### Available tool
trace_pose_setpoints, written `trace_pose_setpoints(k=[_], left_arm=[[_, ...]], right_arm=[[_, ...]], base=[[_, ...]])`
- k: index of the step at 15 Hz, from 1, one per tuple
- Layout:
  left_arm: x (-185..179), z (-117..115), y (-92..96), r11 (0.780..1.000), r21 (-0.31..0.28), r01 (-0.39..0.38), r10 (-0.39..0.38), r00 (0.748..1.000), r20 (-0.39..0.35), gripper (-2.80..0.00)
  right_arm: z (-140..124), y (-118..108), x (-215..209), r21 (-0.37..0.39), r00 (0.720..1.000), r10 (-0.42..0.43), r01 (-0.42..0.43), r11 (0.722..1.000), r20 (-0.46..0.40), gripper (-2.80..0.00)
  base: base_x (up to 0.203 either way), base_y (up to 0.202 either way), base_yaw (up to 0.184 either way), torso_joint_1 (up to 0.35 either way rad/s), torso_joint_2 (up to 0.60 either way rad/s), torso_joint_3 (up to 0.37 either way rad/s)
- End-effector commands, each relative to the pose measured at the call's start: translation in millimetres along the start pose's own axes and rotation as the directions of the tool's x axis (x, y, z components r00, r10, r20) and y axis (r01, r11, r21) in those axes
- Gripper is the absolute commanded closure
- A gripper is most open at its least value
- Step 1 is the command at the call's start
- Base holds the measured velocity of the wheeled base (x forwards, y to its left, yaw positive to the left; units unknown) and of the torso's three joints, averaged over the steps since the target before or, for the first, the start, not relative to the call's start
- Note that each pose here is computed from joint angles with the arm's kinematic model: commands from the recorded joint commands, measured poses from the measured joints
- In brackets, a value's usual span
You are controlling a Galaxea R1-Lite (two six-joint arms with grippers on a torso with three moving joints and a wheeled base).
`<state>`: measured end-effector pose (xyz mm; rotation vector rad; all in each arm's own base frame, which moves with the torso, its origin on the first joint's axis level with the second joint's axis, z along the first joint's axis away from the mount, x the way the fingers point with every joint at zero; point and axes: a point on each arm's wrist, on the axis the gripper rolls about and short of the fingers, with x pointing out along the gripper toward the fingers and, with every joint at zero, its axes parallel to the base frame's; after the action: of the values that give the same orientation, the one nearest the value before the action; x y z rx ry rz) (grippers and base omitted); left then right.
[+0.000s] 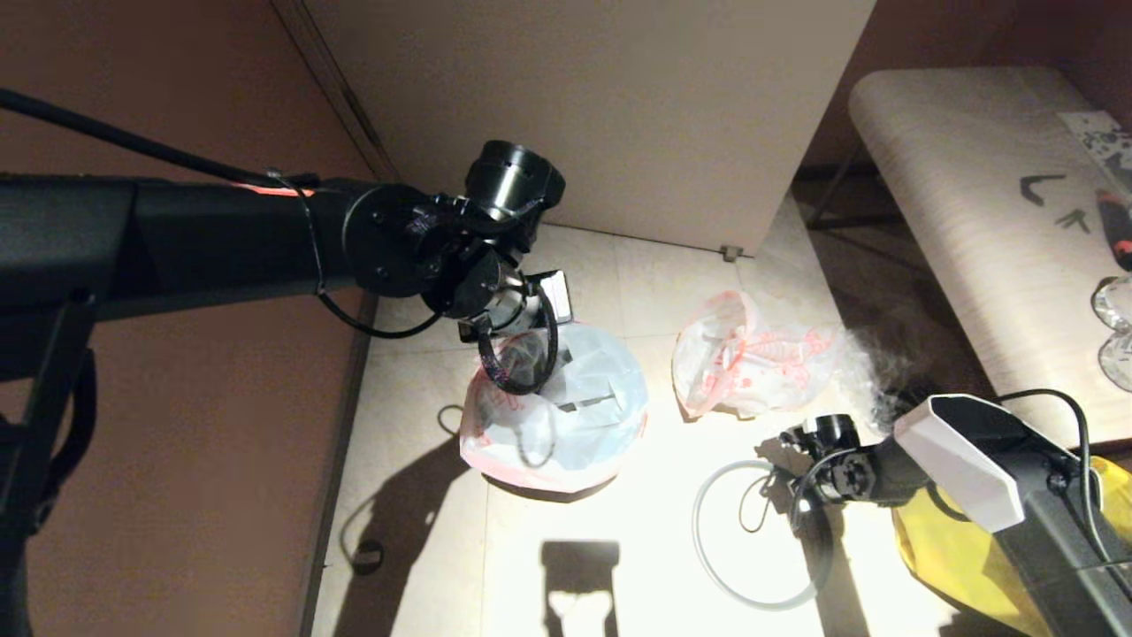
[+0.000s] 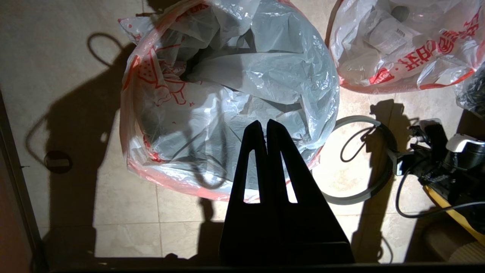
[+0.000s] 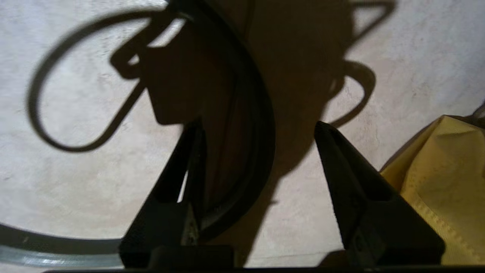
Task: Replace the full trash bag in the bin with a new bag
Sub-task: Place the trash can ring on the trash can
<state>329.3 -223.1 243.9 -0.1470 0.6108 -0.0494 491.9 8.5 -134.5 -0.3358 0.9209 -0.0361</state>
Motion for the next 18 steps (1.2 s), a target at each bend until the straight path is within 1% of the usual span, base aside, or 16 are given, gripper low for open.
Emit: trace_pose_setpoints(k=[1,4,6,7,8,12,18], left_arm=[[3.6,-1.6,-0.1,1.000,0.000,-0.008,0.008,1.000,-0.006,0.00],[3.6,-0.6,0.9,1.000,-0.004,-0.010,0.010,1.000,-0.003,0.00],[4.0,0.7,2.3,1.000,-0.008,-0.013,0.013,1.000,0.000,0.00],[4.5,2.6,3.8,1.000,-0.014,-0.016,0.016,1.000,0.004,0.00],[4.9,4.2,5.3,1.000,-0.018,-0.019,0.019,1.000,0.007,0.00],[3.3,5.4,6.1,1.000,-0.021,-0.018,0.018,1.000,0.011,0.00],[3.5,4.7,5.7,1.000,-0.019,-0.020,0.020,1.000,0.009,0.00]], right_arm=[[-16.6,4.4,23.7,-0.009,1.000,0.000,0.000,1.000,-0.023,-2.80],[-12.2,3.4,35.1,-0.016,1.000,-0.007,0.008,1.000,0.013,-2.80],[-11.8,2.0,42.6,-0.024,1.000,-0.012,0.013,1.000,0.019,-2.80],[-13.1,0.0,44.1,-0.032,1.000,-0.010,0.010,0.999,0.000,-2.80],[-14.3,-0.4,44.3,-0.035,1.000,-0.006,0.006,0.999,-0.012,0.00],[-17.1,1.4,44.4,-0.053,0.999,0.041,-0.043,0.998,-0.035,0.00],[-17.2,1.5,44.3,-0.052,0.998,0.046,-0.047,0.998,-0.037,0.00]], base=[[0.000,0.000,0.000,0.000,0.00,0.000],[0.000,0.000,0.000,0.000,0.00,0.000],[0.000,0.000,0.000,0.000,0.00,0.000],[0.000,0.000,0.000,0.000,0.00,0.000],[0.000,0.000,0.000,0.000,0.00,0.000],[0.000,0.000,0.000,0.000,0.00,0.000],[0.000,0.000,0.000,0.000,0.00,0.000]])
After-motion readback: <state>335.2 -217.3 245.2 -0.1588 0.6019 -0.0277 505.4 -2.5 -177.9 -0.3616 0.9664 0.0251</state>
